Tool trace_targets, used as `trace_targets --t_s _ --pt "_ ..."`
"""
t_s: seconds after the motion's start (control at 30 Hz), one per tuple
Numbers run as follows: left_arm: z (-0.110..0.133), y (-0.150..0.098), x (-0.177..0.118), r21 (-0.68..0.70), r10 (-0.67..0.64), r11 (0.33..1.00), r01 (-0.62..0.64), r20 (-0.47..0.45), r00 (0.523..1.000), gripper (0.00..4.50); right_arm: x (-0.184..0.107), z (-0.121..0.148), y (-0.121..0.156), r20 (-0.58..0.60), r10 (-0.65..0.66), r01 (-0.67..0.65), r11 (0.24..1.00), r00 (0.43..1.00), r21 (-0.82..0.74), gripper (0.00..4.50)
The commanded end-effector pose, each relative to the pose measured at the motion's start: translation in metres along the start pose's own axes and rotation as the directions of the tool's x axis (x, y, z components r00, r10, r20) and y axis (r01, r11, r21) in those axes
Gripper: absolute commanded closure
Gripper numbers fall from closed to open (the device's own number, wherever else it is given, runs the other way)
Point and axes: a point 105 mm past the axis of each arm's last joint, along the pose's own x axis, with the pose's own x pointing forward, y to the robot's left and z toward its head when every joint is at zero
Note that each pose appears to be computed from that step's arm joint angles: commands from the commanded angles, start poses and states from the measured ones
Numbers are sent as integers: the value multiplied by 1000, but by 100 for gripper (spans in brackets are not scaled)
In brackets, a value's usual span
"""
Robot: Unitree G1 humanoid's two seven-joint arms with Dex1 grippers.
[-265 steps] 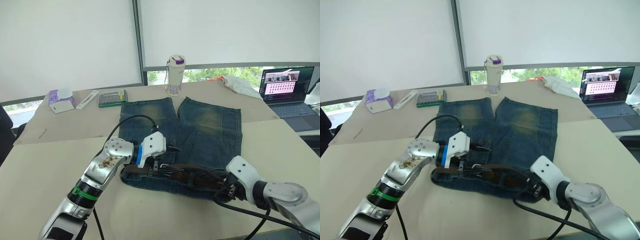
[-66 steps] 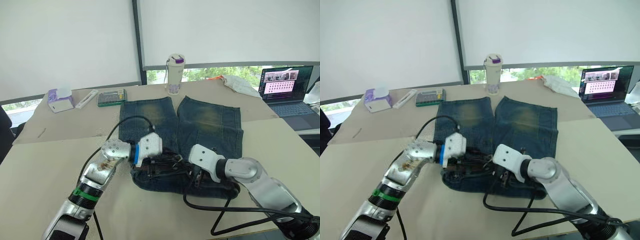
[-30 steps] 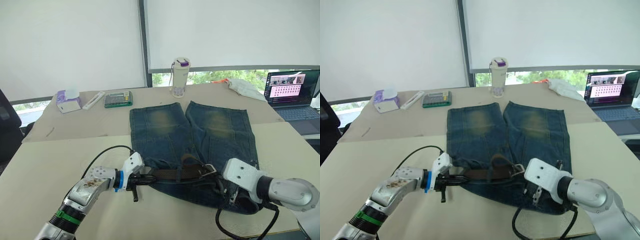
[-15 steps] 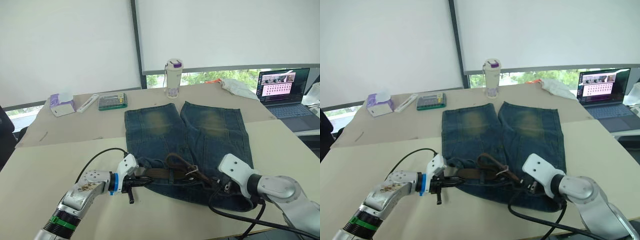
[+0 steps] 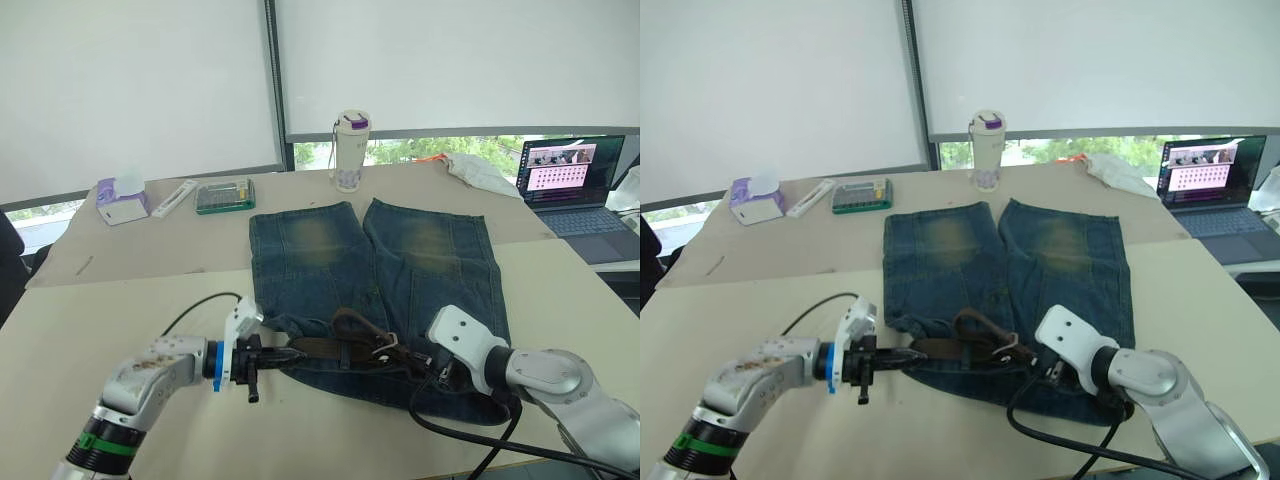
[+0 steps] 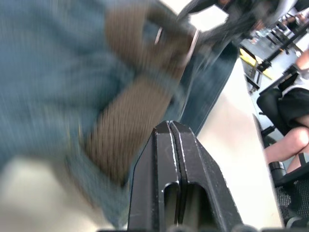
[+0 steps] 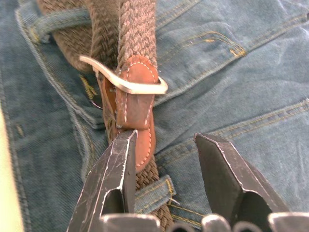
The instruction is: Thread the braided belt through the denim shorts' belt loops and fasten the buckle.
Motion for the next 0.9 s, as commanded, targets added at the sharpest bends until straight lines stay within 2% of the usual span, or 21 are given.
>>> trace_targets --t_s 0.03,0.1,0.17,0.23,0.33,0.73,0.9 --pt "36 -9 10 325 -34 945 43 -34 999 299 -6 9 0 29 -7 8 1000 1000 -16 228" --pt "61 -10 22 411 -58 910 52 1 998 241 -9 11 2 41 -3 3 1000 999 -12 228" --pt "69 -10 35 546 -66 834 81 -47 997 241 -13 13 5 56 15 -15 1000 998 1 228" --pt "67 -4 46 648 -54 753 114 -112 992 241 -15 13 7 64 23 -24 1000 998 7 228" --pt "65 0 64 730 -69 661 172 -169 983 241 -19 12 8 63 20 -21 1000 998 12 228" --pt "60 2 92 855 -102 410 318 -304 947 241 -23 13 13 62 -2 0 999 998 33 228" --pt "52 4 96 869 -93 339 359 -349 932 393 -24 15 11 63 -7 5 999 998 34 228"
